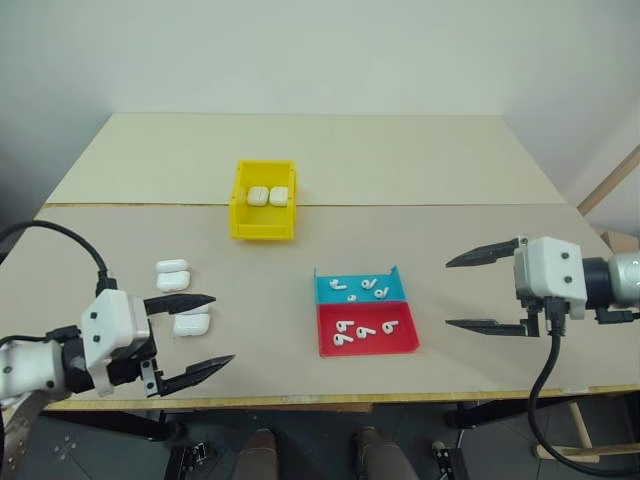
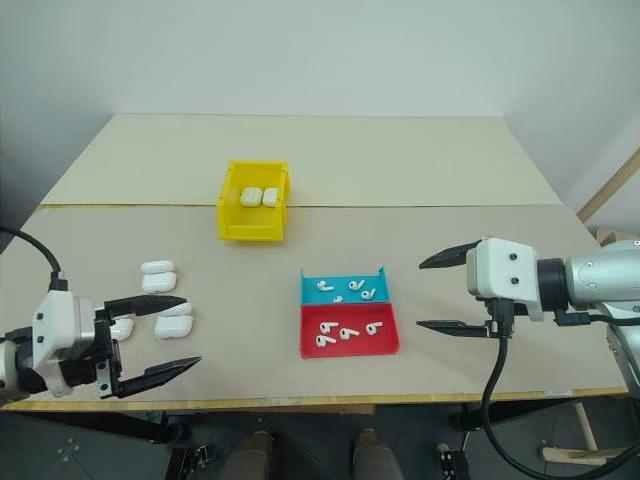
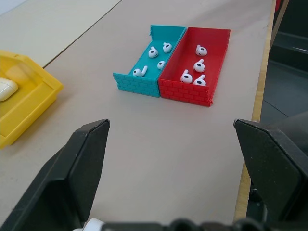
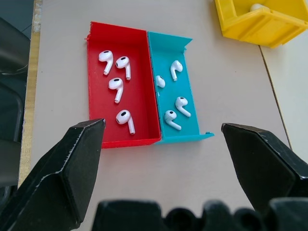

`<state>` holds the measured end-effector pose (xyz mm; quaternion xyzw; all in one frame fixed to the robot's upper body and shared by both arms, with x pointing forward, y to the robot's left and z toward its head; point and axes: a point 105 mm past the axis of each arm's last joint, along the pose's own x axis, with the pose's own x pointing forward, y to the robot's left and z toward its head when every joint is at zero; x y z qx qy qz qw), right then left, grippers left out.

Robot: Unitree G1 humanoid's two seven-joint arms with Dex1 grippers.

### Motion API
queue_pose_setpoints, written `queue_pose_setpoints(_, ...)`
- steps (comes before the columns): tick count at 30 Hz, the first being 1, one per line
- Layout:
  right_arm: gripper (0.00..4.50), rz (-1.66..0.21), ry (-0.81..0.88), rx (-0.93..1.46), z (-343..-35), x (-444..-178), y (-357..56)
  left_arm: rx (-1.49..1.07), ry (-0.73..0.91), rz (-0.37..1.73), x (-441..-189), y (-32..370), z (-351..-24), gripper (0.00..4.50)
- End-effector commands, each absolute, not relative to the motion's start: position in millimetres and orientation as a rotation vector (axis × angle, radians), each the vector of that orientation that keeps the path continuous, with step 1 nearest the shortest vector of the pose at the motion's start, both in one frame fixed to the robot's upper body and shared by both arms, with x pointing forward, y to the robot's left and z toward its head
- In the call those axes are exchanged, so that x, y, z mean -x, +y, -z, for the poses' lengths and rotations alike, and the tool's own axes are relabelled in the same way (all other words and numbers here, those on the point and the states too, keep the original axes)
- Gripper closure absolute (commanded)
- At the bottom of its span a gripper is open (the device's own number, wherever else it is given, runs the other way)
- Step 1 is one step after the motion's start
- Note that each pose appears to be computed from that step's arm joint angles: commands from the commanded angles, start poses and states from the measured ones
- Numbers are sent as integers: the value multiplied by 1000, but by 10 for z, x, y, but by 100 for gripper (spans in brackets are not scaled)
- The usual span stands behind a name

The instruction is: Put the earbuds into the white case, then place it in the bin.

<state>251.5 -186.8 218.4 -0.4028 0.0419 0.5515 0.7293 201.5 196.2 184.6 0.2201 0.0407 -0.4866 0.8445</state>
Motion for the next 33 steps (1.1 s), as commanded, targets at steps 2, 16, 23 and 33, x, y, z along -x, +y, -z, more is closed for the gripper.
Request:
queue_pose_setpoints(2,1,-1200,58,896,-2294,-2518,-1870,-497,47,955,-2095,1978,-1935,0)
queue_pose_setpoints(16,1,-1220,26,924,-2350,-2545,-1815,-431,22,743,-2062,1968,-2105,0)
queue_pose_setpoints(23,1,-1242,11,925,-2378,-2500,-1749,-407,134,639,-1933,2047,-2120,0)
queue_pose_setpoints(33,1,-1247,0,912,-2351,-2456,-1658,-287,625,182,-2206,2680,-1941,0)
